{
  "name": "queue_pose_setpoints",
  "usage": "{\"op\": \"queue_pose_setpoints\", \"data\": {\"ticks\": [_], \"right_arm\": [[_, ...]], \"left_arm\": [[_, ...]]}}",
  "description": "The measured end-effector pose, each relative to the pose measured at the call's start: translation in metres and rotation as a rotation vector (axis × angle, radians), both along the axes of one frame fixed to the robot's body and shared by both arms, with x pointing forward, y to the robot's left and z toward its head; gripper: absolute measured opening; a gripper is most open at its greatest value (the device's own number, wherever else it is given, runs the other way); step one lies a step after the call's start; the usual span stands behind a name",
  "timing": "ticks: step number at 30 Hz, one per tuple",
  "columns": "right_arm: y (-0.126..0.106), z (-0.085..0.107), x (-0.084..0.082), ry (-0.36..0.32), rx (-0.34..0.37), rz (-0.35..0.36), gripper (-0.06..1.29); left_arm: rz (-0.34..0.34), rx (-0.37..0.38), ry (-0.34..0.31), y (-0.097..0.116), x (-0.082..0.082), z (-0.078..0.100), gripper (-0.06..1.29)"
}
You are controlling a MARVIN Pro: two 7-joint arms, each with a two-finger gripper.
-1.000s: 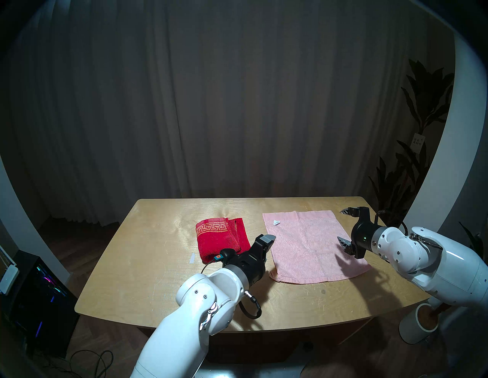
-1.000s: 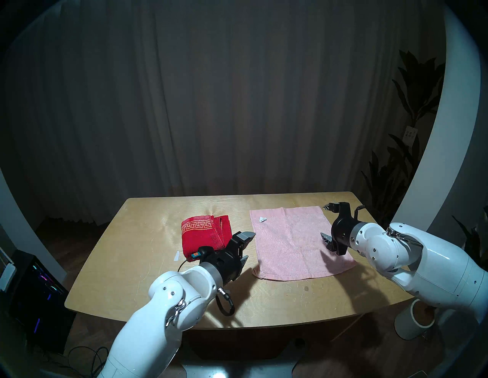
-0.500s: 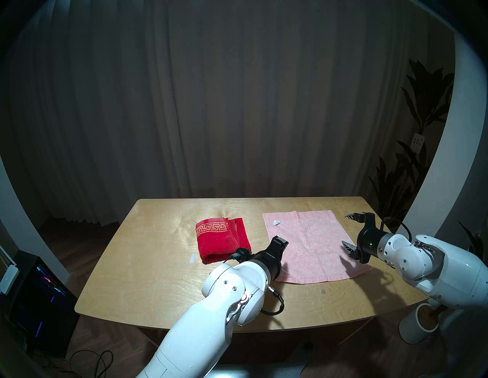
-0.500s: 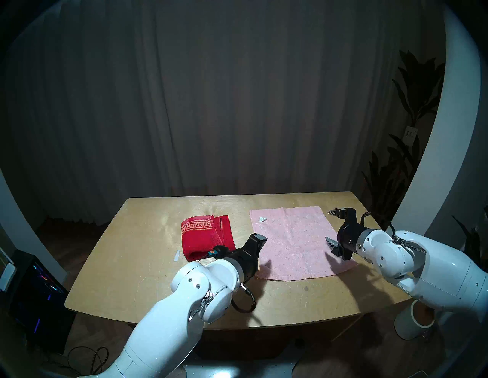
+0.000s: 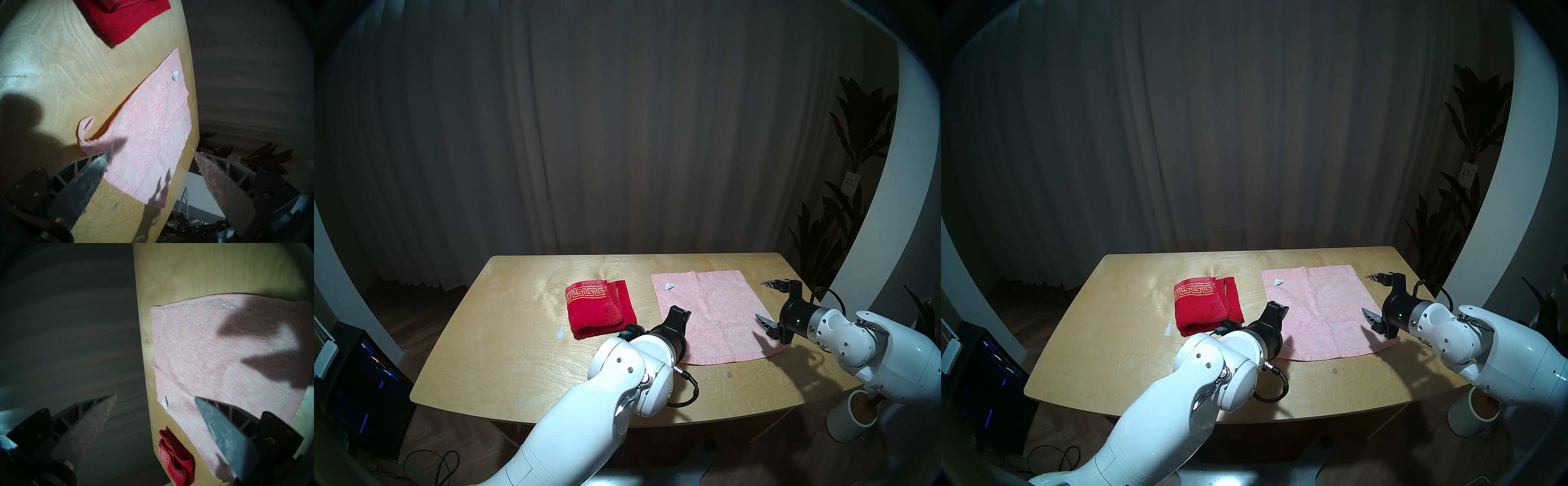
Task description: Fold each towel twice and stack them on table
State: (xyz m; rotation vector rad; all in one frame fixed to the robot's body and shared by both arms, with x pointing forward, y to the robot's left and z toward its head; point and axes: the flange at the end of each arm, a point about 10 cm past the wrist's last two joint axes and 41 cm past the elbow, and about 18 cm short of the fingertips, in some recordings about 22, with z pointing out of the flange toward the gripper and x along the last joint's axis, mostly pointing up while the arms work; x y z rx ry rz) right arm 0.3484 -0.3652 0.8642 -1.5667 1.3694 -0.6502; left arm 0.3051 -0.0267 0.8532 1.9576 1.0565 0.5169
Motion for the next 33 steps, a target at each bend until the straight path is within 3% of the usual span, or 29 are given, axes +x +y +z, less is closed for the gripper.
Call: {"op": "queue_pose_setpoints", "data": {"ticks": [5,12,17,27,33], "right_arm": [[-0.005,-0.006,-0.005,0.006,0.034,0.039,1.2],[-0.007,-0.01,-0.016,0.006,0.061,0.05,1.2],[-0.008,-0.013,-0.024,0.012,0.074,0.044,1.2],[-0.014,-0.011,-0.036,0.005,0.088,0.014,1.2],[-0.022,-0.014,-0.047,0.011,0.098,-0.019,1.2]], "left_arm": [[-0.011,-0.011,0.008,-0.009,-0.008,-0.002,1.23],[0.02,0.001,0.028,-0.013,-0.008,-0.029,1.23],[0.031,-0.003,0.052,-0.014,-0.007,-0.039,1.23],[0.017,-0.036,0.075,-0.021,-0.009,-0.04,1.23],[0.011,-0.022,0.095,-0.024,-0.009,-0.052,1.23]]}}
